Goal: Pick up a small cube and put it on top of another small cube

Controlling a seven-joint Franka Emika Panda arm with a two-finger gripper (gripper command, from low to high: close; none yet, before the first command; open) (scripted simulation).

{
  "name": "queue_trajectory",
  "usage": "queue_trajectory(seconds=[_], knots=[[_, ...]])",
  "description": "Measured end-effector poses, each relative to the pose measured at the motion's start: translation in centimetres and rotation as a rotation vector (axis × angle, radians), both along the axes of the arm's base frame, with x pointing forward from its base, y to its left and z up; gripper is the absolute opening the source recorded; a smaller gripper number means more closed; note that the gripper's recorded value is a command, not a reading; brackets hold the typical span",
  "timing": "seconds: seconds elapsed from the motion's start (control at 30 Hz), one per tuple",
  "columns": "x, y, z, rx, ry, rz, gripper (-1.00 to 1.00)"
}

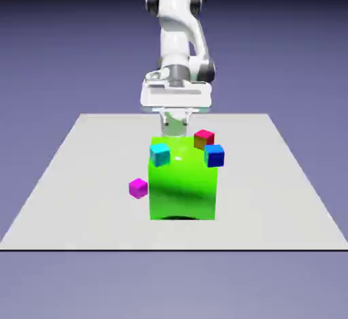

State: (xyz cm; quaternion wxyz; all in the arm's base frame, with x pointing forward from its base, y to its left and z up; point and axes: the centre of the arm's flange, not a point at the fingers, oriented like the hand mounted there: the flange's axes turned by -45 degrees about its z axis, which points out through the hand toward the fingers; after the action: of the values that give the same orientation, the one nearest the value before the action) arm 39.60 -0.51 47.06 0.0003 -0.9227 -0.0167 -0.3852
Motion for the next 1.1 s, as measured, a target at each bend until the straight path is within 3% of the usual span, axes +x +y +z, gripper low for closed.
queue_trajectory(seconds=[0.17, 0.47, 0.73, 1.1], knots=[[3.2, -4.2, -2.5, 0.076, 0.226, -0.073, 0.00], [5.7, -10.9, -13.7, 0.220, 0.742, -0.213, 0.00], [4.2, -16.2, -23.0, 0.380, 1.174, -0.331, 0.00], [-1.4, -22.1, -33.2, 0.653, 1.710, -0.484, 0.00]])
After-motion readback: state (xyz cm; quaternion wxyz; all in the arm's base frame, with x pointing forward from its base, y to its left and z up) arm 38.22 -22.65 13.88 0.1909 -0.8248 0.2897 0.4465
